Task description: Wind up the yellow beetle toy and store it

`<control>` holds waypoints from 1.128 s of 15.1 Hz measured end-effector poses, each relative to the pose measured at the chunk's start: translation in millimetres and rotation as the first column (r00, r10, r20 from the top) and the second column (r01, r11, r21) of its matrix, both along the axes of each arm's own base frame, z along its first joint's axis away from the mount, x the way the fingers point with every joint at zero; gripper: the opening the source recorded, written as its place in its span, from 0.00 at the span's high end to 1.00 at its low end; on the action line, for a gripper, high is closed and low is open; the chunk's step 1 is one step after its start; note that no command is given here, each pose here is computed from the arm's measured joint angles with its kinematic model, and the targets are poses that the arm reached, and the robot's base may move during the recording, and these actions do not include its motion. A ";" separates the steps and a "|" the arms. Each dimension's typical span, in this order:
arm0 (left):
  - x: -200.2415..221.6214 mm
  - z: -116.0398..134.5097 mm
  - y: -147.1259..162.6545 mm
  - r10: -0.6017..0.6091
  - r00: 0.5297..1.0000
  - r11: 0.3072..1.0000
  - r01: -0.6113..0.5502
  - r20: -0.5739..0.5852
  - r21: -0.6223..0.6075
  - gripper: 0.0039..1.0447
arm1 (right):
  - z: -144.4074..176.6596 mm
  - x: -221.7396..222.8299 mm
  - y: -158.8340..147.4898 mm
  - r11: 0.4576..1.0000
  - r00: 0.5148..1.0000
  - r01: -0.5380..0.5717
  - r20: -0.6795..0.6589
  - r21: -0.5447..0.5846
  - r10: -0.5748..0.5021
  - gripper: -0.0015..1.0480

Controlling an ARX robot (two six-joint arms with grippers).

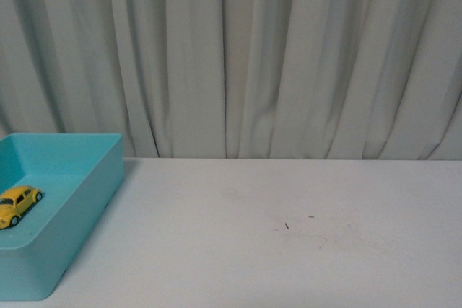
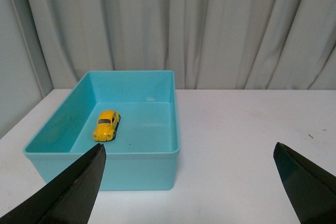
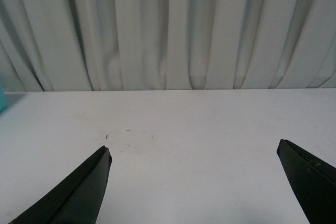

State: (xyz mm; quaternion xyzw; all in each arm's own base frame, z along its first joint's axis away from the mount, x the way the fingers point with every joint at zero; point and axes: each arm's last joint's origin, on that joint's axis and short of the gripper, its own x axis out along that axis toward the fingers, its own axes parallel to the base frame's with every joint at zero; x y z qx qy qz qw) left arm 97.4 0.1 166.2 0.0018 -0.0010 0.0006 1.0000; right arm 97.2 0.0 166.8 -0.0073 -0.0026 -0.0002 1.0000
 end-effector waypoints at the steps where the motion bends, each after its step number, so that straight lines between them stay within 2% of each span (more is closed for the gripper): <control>1: 0.0 0.1 0.0 0.000 1.000 1.000 0.000 0.000 0.000 0.06 | 0.0 0.0 0.0 1.000 1.000 0.000 0.000 0.000 0.000 0.06; 17: 0.0 0.1 0.1 0.001 1.000 1.000 -0.001 0.000 0.000 0.06 | 0.0 0.0 0.0 1.000 1.000 0.000 0.000 0.000 0.000 0.06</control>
